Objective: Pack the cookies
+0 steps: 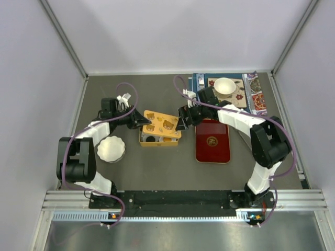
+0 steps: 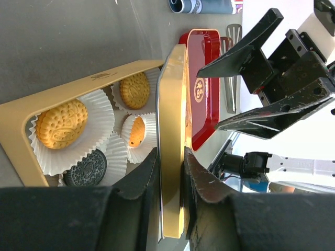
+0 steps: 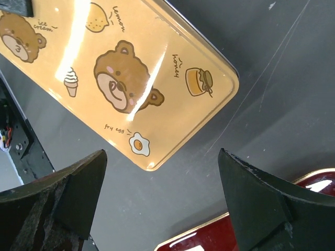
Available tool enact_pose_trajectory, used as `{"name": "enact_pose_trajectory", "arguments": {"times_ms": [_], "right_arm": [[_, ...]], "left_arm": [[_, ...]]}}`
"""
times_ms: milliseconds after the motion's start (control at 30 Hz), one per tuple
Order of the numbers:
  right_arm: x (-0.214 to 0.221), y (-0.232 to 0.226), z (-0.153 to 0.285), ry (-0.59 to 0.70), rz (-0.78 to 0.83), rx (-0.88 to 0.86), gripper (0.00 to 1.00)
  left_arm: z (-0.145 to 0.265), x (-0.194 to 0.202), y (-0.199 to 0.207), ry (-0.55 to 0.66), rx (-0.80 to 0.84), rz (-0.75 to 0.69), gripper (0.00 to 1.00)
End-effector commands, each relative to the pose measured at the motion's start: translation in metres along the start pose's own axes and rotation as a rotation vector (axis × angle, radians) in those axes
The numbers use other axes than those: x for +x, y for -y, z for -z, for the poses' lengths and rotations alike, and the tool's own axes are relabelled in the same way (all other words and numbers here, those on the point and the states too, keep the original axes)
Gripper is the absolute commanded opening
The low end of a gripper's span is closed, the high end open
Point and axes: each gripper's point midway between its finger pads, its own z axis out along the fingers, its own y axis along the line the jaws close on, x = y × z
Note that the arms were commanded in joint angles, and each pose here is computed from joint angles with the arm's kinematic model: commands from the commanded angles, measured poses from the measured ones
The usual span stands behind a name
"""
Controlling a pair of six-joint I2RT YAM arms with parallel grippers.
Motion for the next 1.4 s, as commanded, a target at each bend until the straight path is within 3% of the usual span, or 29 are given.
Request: {"name": "enact_pose_trajectory", "arguments": {"times_ms": [0, 1367], "right_arm": [[-0.014, -0.006, -0.009, 0.03, 0.031, -0.025, 0.88], [0.003, -0.011, -0.037, -0.044, 0.031, -0.072, 0.88]], "left_arm": [[0.006, -0.006, 0.004, 0.055, -0.017, -0.097, 0.0], [0.002, 0.002, -0.012, 0.078, -0.082, -0.101, 0.0]]}}
